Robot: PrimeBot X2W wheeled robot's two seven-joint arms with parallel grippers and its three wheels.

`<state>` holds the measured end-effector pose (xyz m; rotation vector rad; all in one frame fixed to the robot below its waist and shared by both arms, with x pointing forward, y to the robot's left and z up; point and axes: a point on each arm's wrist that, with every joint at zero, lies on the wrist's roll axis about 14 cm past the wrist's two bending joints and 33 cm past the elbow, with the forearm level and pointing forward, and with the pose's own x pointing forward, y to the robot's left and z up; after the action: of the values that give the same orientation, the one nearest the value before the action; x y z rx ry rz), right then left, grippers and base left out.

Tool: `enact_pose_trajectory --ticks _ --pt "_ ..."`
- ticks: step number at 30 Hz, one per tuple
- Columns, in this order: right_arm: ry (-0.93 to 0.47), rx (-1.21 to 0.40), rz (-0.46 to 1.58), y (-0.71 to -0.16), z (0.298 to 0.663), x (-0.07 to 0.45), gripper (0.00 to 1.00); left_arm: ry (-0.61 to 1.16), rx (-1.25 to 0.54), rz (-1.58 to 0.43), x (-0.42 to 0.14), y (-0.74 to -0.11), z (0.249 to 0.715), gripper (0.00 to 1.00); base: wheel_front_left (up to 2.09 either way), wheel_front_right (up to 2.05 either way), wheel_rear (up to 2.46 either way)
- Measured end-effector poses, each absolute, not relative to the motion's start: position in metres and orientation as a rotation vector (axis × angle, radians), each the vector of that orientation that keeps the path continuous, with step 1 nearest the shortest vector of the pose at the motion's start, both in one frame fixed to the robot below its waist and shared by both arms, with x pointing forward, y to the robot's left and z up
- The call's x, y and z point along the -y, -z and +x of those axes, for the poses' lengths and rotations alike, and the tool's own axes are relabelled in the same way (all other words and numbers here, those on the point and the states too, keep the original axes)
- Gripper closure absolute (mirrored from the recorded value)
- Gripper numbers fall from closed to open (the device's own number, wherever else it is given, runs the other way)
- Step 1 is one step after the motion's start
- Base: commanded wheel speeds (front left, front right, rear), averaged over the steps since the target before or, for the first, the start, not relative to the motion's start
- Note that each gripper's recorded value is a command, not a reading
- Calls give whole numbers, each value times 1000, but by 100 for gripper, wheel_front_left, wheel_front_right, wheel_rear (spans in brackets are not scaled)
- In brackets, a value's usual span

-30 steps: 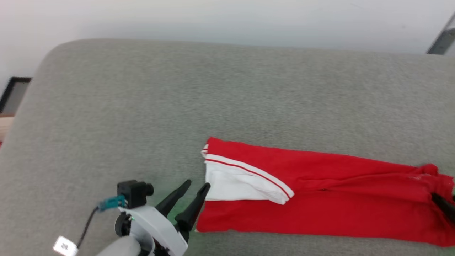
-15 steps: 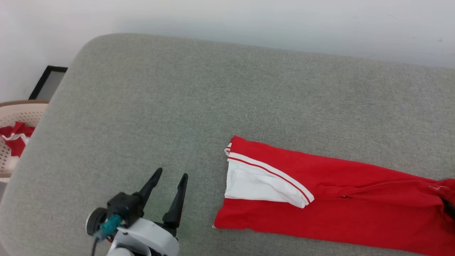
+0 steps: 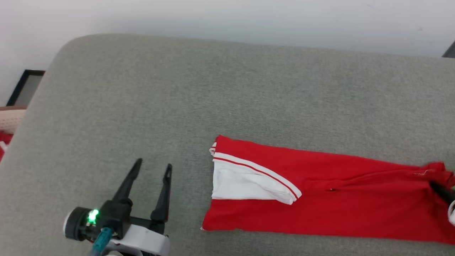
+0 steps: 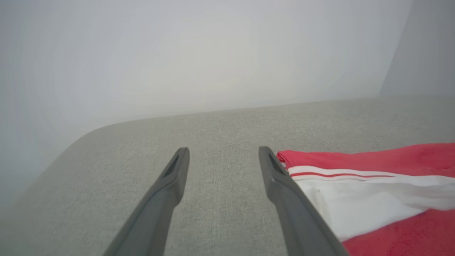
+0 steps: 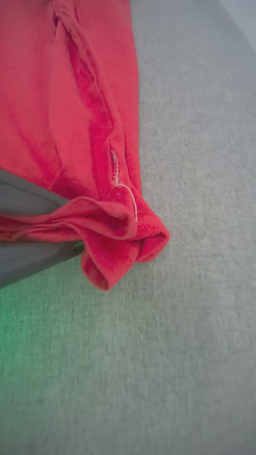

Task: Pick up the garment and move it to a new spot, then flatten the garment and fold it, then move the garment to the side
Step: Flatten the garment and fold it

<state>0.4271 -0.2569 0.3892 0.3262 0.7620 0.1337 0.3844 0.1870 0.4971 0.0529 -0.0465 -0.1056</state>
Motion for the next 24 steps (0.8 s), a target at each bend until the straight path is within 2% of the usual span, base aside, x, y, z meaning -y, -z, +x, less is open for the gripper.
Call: enact_pose_trajectory --ticks 10,18,24 --pt "91 -627 326 -421 426 348 100 155 124 48 -167 -516 406 0 0 0 0" --pt "358 -499 265 -464 400 454 100 208 127 68 -150 -511 422 0 0 0 0" --pt "457 -445 259 -480 384 487 100 239 115 90 -139 -505 428 0 0 0 0"
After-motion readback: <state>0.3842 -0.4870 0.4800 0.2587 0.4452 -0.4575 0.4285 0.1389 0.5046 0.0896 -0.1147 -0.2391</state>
